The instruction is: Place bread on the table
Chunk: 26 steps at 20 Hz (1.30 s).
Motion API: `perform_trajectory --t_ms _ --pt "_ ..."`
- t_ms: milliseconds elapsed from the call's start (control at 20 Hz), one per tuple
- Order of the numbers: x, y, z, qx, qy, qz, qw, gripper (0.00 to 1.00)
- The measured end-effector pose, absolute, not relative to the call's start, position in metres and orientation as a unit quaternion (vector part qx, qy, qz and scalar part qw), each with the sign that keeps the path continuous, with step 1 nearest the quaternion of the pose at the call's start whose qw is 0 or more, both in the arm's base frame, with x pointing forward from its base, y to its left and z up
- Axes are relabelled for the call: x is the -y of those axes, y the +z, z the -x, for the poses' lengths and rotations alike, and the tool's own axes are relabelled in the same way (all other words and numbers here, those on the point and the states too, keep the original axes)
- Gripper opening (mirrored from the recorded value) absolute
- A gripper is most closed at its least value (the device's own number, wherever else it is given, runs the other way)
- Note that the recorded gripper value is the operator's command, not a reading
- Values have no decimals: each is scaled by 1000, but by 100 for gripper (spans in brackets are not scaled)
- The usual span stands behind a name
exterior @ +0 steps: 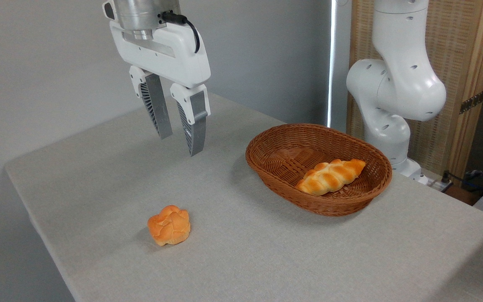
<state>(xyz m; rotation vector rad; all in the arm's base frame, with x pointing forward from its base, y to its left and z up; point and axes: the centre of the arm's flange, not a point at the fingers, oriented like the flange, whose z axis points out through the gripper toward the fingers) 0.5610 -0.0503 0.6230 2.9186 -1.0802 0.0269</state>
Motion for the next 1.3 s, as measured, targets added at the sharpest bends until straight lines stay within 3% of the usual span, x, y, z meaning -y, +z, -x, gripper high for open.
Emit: perform_trajectory --t_ms 1050,1300 --pt "50 618 -559 350 3 -937 16 100" --pt "47 612 -533 365 -8 -931 20 100"
